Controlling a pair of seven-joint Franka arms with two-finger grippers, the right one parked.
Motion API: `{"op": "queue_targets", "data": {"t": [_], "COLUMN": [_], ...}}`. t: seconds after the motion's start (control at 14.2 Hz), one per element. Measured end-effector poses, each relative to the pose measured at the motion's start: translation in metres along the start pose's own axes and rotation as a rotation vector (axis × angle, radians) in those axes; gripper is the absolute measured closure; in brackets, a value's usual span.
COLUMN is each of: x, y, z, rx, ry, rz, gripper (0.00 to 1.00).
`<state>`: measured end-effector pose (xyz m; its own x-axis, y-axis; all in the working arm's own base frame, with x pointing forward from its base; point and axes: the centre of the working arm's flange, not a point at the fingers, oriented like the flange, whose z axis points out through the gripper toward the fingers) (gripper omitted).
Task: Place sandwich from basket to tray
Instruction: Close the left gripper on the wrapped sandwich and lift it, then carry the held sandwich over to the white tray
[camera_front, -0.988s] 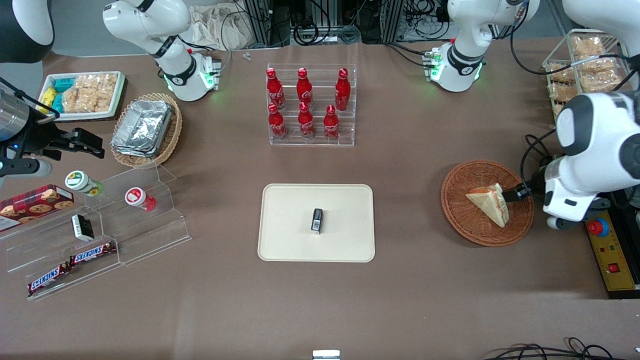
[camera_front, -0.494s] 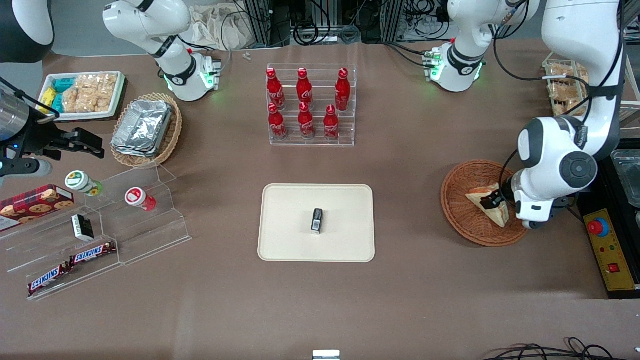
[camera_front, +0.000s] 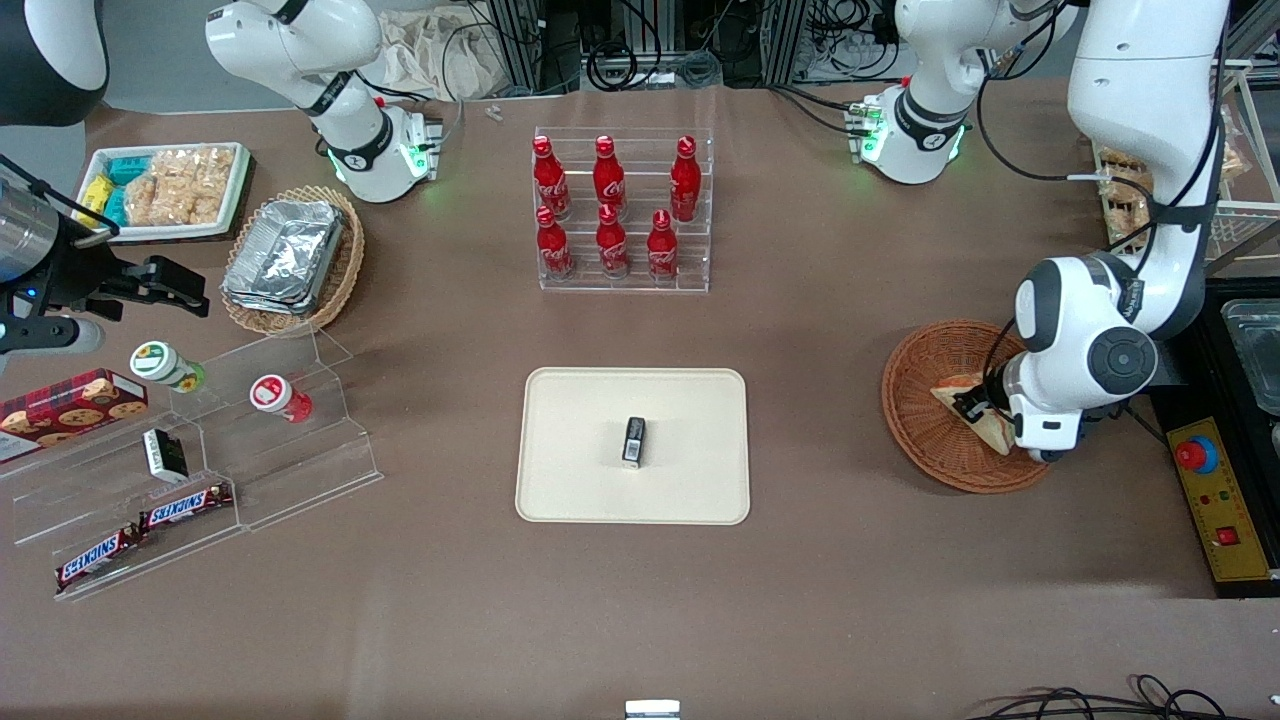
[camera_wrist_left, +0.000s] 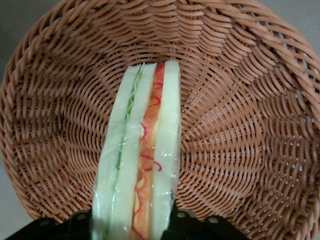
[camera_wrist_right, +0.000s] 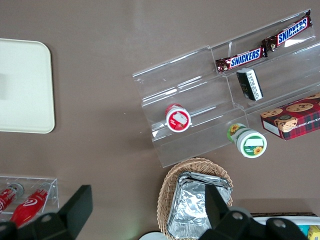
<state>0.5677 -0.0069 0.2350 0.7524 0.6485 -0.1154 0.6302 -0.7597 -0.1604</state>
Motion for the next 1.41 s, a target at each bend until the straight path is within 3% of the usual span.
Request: {"op": "queue_targets", "data": {"t": [0.28,0.64,0.85,1.06,1.27,1.41], "x": [0.007,-0.017,-0.073,-0.134,-0.181,-0.211], "y": [0.005,0.028,0.080,0.136,0.185,0.218], "z": [-0.037,-0.183,-0.226,-0.209,-0.185,-0.162], "rx": [-0.044,-0.046,-0.087,-0.093,-0.129,-0.166], "ry": [0.045,0.031,0.020,0.006,0.043,0.068], "rz": [-0.002,0.063,0.272,0.509,0.736,0.807], "gripper": [0.78,0.79,0.83,0.83,0.83,0.83]}}
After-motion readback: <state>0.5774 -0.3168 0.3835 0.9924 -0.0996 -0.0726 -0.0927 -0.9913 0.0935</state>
